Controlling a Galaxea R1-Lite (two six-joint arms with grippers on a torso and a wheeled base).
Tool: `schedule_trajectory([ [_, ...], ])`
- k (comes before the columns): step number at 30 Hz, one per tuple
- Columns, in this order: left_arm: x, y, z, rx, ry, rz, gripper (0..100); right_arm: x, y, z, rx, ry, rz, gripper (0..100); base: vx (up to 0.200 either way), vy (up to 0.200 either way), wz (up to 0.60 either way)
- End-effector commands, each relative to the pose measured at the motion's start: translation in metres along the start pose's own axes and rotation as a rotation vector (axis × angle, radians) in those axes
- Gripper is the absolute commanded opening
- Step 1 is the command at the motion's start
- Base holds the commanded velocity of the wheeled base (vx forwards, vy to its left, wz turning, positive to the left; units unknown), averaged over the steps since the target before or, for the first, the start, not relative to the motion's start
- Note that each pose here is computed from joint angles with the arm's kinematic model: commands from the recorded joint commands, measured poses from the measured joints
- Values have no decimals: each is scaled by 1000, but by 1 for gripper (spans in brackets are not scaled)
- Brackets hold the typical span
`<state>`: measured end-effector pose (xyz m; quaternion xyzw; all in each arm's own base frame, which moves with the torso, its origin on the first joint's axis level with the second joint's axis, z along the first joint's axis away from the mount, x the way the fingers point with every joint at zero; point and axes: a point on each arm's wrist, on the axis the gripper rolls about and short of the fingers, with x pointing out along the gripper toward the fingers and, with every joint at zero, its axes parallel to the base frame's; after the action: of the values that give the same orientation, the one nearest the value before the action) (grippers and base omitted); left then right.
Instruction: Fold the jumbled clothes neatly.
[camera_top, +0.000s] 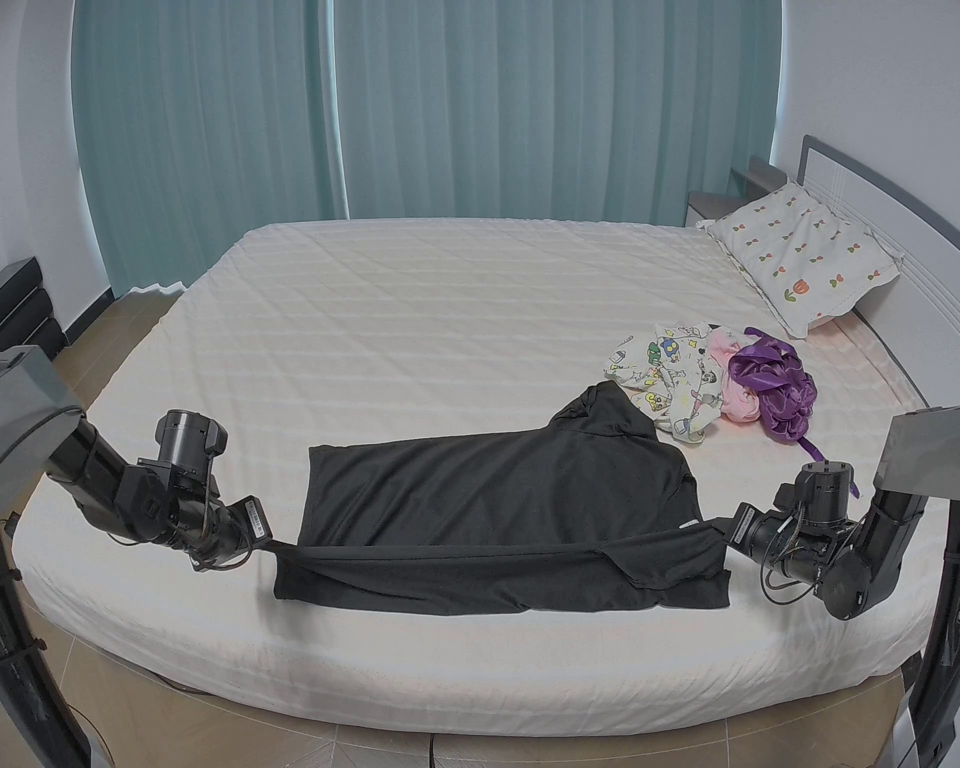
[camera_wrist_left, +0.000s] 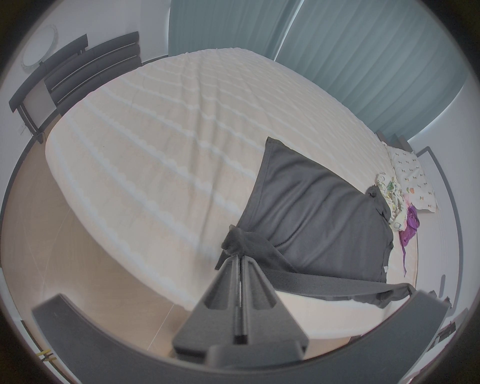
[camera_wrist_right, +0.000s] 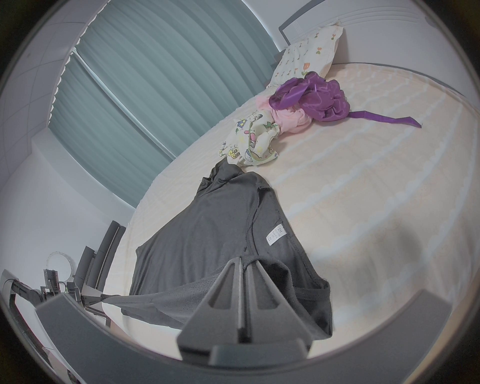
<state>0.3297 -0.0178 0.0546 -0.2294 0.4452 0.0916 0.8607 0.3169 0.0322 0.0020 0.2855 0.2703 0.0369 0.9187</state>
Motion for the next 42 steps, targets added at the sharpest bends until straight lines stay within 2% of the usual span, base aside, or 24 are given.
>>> schedule_trajectory([
  [1, -33, -1, -11, 16, -17, -24, 0, -20, 5, 4, -3, -28, 18, 0, 0, 0, 0],
  [8, -44, 0, -28, 41, 18, -26, 0, -37, 5, -2, -5, -41, 29, 0, 0, 0, 0],
  [15, -53, 2, -33, 41, 60, -11, 0, -57, -3, -8, -1, -61, 56, 0, 0, 0, 0],
  [21, -50, -1, -28, 43, 47, -16, 0, -58, -6, -10, 1, -55, 53, 0, 0, 0, 0],
  [35, 8, -15, -3, 40, 54, 10, 0, -19, -13, -9, -33, -49, 53, 0, 0, 0, 0],
  [42, 47, -19, 5, 41, 40, 73, 0, 2, -17, -9, -33, -37, 45, 0, 0, 0, 0],
])
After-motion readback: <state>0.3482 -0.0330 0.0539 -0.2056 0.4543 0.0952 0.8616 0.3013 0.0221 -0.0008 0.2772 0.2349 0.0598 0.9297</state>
